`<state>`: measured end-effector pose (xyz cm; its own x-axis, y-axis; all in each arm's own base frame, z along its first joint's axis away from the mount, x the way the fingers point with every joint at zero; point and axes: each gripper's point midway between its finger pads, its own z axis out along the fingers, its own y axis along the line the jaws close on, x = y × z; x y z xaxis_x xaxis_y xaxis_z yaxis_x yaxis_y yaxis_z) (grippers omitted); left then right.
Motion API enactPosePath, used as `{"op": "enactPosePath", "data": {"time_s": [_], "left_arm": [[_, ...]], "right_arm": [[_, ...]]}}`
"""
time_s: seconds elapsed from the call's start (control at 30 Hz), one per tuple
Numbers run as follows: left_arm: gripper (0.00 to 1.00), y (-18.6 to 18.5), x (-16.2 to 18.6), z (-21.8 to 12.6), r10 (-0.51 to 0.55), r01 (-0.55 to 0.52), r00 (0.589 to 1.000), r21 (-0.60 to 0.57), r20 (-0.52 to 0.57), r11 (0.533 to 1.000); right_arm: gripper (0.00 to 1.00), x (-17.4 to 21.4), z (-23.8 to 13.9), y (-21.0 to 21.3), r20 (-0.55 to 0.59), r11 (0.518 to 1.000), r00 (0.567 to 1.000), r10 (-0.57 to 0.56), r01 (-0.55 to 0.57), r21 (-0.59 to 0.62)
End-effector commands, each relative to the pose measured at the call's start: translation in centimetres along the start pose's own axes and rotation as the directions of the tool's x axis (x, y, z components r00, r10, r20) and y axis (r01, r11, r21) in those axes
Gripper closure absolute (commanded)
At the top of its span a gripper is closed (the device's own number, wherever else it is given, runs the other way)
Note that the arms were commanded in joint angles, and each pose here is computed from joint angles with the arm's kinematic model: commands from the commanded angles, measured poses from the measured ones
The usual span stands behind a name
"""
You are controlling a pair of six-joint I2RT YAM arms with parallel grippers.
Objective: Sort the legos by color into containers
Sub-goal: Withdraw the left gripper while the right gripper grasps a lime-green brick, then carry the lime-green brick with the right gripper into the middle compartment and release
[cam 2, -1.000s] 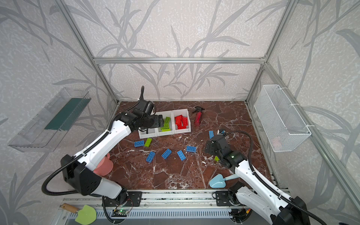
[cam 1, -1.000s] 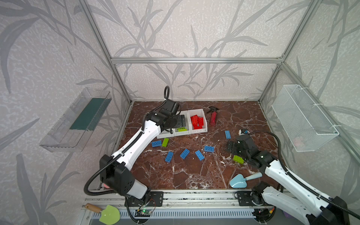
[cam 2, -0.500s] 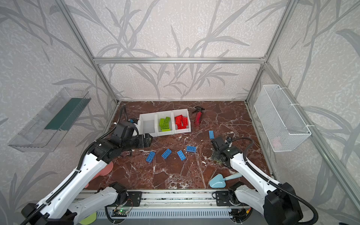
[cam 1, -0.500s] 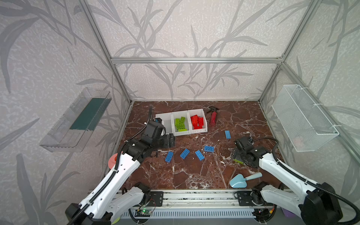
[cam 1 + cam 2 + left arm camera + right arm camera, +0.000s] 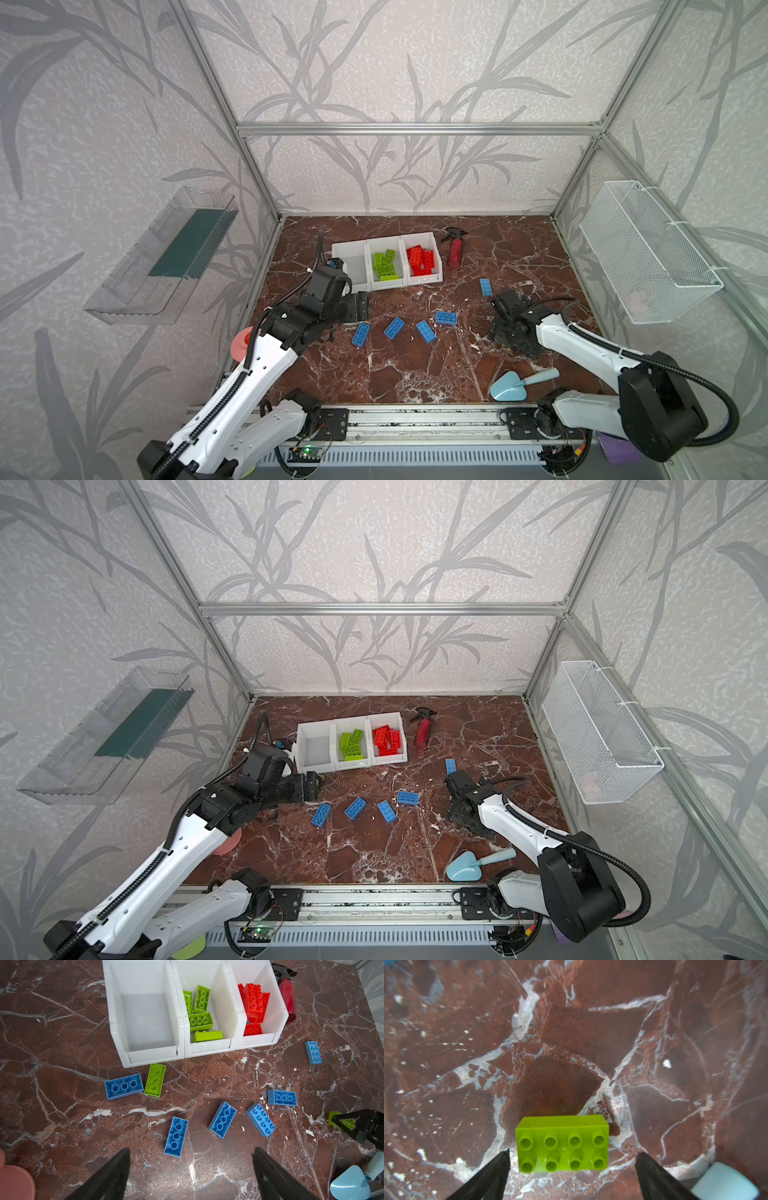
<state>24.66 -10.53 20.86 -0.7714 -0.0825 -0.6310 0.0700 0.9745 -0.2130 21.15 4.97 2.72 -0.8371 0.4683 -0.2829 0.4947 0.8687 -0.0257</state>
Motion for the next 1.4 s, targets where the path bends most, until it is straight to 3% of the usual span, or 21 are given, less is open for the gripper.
{"op": "enactPosePath", "data": {"time_s": [0.0,0.1,0.37,0.53,0.77,0.87,1.0,1.37], "left_arm": [[0.08,0.6,-0.1,-0.2,0.017,-0.016,1.000,-0.024,0.017,1.000],[0.08,0.7,0.0,-0.1,0.016,-0.016,1.000,-0.028,0.014,0.999],[0.08,0.9,0.1,0.0,0.014,-0.013,1.000,-0.038,0.012,0.999],[0.08,0.9,0.2,0.0,0.013,-0.013,1.000,-0.040,0.008,0.999],[0.08,1.0,0.2,0.0,0.012,-0.012,1.000,-0.044,0.012,0.999],[0.08,1.0,0.2,0.1,0.010,-0.010,1.000,-0.046,0.009,0.999],[0.08,1.0,0.4,0.6,0.015,-0.015,1.000,-0.054,-0.008,0.998],[0.08,1.9,0.7,1.2,0.000,-0.002,1.000,-0.103,-0.018,0.995]], "right_arm": [[0.07,-0.5,-0.1,1.2,-0.020,0.999,1.000,0.025,-0.025,-0.026],[0.09,-0.1,0.5,1.7,-0.049,0.999,0.998,0.031,-0.033,-0.040],[0.31,0.4,1.2,2.4,-0.131,0.998,0.991,0.005,-0.014,-0.066],[0.36,0.2,0.7,2.8,-0.146,0.997,0.989,0.005,-0.015,-0.071],[0.42,-0.9,-1.2,4.9,-0.111,0.981,0.985,-0.130,0.111,-0.159],[0.42,-1.3,-2.5,8.1,-0.093,0.934,0.968,-0.232,0.195,-0.301],[0.46,-2.4,-5.2,12.9,-0.032,0.832,0.931,-0.365,0.310,-0.460],[0.46,-4.2,-12.0,26.7,0.167,0.616,0.829,-0.533,0.516,-0.595]]}}
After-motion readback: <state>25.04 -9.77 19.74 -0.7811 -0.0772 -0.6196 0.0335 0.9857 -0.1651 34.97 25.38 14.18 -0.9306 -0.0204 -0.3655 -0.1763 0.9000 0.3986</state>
